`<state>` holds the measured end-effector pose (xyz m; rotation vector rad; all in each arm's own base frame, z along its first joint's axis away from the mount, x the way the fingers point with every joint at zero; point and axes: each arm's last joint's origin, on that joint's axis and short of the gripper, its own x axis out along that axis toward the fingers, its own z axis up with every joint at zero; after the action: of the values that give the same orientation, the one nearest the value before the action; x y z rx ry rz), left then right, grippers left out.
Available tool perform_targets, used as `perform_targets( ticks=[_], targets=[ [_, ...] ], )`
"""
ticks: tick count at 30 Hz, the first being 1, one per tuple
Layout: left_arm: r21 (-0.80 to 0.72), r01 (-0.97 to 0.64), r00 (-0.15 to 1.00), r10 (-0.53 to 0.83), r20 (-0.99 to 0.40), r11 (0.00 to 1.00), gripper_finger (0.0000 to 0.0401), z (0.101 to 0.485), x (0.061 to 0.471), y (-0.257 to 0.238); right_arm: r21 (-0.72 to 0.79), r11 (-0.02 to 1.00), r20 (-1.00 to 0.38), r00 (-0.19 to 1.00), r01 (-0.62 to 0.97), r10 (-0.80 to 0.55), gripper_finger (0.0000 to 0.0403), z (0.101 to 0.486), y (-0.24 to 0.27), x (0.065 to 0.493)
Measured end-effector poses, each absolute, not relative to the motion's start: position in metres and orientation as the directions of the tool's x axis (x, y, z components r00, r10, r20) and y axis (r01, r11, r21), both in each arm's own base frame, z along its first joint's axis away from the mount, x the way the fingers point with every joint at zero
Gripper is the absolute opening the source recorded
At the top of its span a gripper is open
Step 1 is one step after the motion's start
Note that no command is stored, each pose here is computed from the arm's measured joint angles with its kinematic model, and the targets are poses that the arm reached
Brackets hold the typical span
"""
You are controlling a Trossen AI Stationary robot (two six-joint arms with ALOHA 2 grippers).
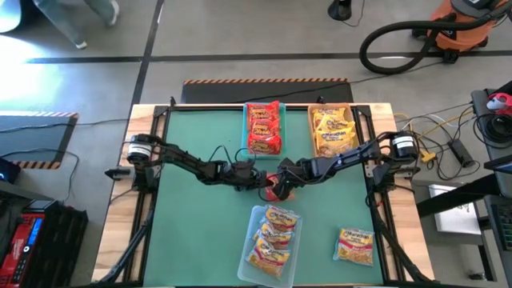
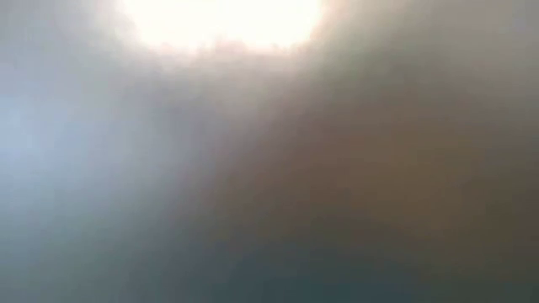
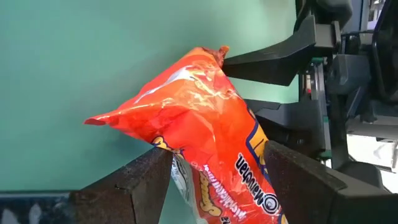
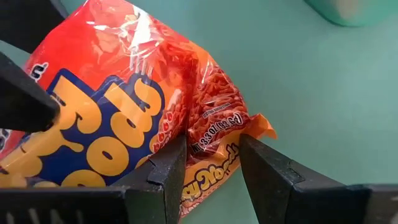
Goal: Sort Maruchan noodles
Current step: Put the red noodle pack into the green bin
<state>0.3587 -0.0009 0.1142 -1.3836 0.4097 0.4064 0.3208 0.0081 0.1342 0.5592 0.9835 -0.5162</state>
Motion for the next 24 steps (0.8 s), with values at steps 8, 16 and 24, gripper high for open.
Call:
perform_targets(
  ticks=[8,16,24],
  targets=[
    [-0.851,-0.507,0.862,0.066,-0.503,0.138,0.0234,0.1142,0.3588,0.0001,0.190,0.766,-0.874,0.461,0.614,-0.153,0.0139,0.1342,0.0082,0.3209],
    [-0.851,-0.507,0.862,0.066,-0.503,0.136,0.0189,0.1141,0.3588,-0.0001,0.178,0.780,-0.873,0.462,0.600,-0.156,0.0139,0.1343,0.0081,0.3211],
    [-0.854,-0.502,0.865,0.060,-0.499,0.134,0.0100,0.1145,0.3591,-0.0002,0.189,0.784,-0.884,0.450,0.591,-0.126,0.0139,0.1392,0.0086,0.3175]
  ],
)
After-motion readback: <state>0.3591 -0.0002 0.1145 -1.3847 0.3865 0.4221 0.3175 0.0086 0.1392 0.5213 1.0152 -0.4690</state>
